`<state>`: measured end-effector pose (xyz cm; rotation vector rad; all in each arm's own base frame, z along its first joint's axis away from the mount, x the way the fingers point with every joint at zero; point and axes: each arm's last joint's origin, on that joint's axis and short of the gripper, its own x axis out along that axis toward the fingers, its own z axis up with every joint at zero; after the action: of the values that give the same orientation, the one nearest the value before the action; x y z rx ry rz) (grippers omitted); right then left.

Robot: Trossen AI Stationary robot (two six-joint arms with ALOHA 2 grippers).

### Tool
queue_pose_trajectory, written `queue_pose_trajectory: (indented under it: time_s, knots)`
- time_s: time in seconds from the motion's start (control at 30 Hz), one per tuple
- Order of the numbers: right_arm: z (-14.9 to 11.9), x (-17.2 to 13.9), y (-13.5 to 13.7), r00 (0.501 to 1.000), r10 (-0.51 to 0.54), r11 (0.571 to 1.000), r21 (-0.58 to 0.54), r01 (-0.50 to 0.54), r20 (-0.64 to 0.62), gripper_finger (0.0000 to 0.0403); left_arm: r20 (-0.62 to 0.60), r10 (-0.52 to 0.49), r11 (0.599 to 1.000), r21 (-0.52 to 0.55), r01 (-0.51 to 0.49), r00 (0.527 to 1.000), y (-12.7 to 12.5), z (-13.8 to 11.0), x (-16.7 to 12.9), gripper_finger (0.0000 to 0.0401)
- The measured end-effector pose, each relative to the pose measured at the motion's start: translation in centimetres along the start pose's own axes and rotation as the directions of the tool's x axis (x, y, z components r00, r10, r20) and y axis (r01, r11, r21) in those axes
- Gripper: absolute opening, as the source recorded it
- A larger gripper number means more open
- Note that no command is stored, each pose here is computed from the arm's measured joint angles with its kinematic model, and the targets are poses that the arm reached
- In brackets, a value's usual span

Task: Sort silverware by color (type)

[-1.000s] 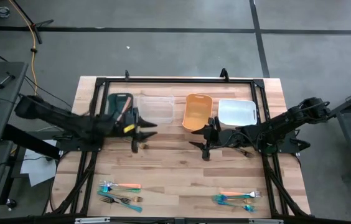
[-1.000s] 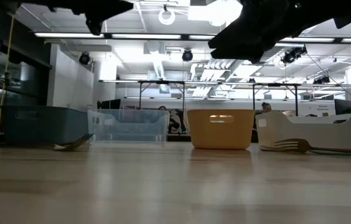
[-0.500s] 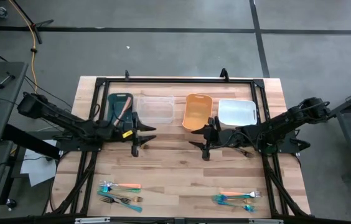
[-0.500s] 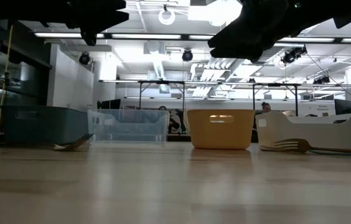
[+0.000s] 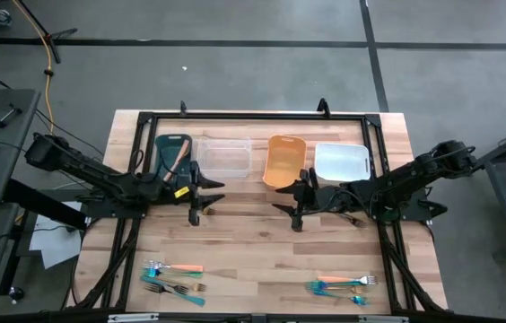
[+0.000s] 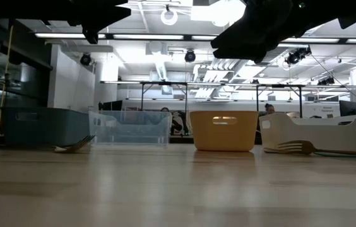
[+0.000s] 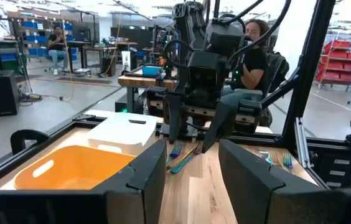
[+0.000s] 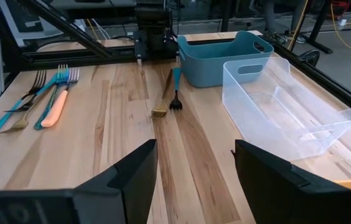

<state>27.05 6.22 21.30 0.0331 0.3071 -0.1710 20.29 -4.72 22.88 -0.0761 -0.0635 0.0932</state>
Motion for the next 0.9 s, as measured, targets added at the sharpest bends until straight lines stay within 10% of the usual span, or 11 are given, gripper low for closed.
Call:
queue_pose_trajectory:
  time_s: [0.9]
  knots:
    - [0.00, 0.00, 0.02, 1.000, 0.007, 1.000, 0.000, -0.007, -0.001, 0.0208, 0.000, -0.001, 1.000, 0.000, 0.001, 1.000, 0.00, 0.00, 0.00, 0.0138]
